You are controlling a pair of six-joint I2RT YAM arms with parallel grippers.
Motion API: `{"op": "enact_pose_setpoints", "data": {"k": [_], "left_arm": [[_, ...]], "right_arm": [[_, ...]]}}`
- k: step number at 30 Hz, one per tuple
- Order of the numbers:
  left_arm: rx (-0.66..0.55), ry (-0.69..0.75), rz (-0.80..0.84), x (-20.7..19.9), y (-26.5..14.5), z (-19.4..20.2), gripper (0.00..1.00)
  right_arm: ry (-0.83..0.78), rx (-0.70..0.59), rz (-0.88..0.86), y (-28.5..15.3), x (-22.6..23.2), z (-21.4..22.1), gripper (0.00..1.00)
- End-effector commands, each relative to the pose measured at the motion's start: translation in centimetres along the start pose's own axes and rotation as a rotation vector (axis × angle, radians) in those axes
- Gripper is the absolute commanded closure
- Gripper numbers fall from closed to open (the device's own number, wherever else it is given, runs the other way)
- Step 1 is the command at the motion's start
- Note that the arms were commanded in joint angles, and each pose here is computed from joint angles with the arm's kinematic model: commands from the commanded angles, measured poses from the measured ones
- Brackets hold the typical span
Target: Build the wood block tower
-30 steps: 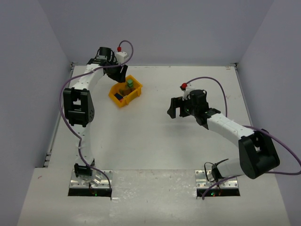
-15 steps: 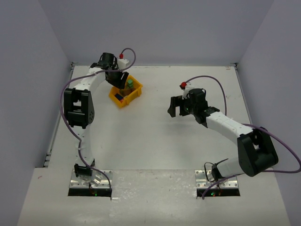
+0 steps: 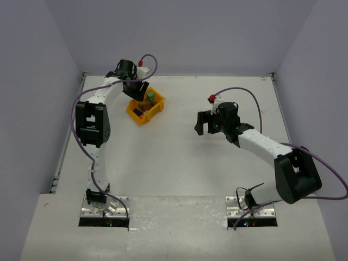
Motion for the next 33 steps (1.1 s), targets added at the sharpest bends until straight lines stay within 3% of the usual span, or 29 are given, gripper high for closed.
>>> {"op": "enact_pose_setpoints", "data": {"k": [1,6,10,13,14,17,19,26,28,30,32,33], "left_arm": [[-0.055,-0.019,-0.080,1.0,0.3,-2.0,0.34],[-0.027,-0.029,-0.048,0.7,1.9,-1.6,0.37],[-0.022,-0.033,-0.031,0.6,2.6,-1.5,0.50],[-0.009,-0.028,-0.013,0.3,3.4,-1.1,0.54],[-0.004,-0.028,-0.021,0.2,3.6,-1.0,0.60],[-0.007,-0.023,-0.042,0.2,3.6,-1.2,0.92],[-0.029,-0.019,-0.054,0.2,2.6,-1.9,1.00],[-0.205,-0.021,-0.117,-2.0,-4.7,-6.2,1.00],[-0.243,-0.018,-0.203,-3.0,-6.3,-7.0,1.00],[-0.330,0.017,-0.394,-5.0,-9.0,-8.4,1.00],[-0.392,0.101,-0.606,-7.4,-10.2,-7.8,1.00],[-0.387,0.162,-0.633,-8.4,-9.9,-6.9,1.00]], "right_arm": [[-0.018,-0.055,0.000,0.2,-0.1,-2.1,0.01],[-0.017,-0.054,0.003,0.3,-0.1,-2.1,0.01],[-0.018,-0.051,0.004,0.3,-0.2,-2.1,0.01],[-0.017,-0.045,0.006,0.4,-0.2,-2.1,0.01],[-0.017,-0.046,0.007,0.4,-0.2,-2.1,0.01],[-0.017,-0.047,0.010,0.3,-0.2,-2.0,0.01],[-0.019,-0.051,0.011,0.2,-0.2,-2.0,0.01],[-0.010,-0.072,0.012,-0.5,-0.1,-2.0,0.01],[0.002,-0.076,0.026,-0.8,-0.2,-1.7,0.01],[0.011,-0.089,0.035,-1.3,-0.2,-1.6,0.01],[0.026,-0.108,0.051,-2.3,-0.2,-1.0,0.01],[0.036,-0.104,0.057,-2.6,-0.2,-0.4,0.01]]}}
Point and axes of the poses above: each gripper's point midway between its finger pads, its own y axis out along the fingers, its own x axis along the line the jaws close on, z = x × y, the point moved 4 cm from there along -y, back along the fingers, and after that the axes turned 12 degrees about -y, right-handed, at the moved point
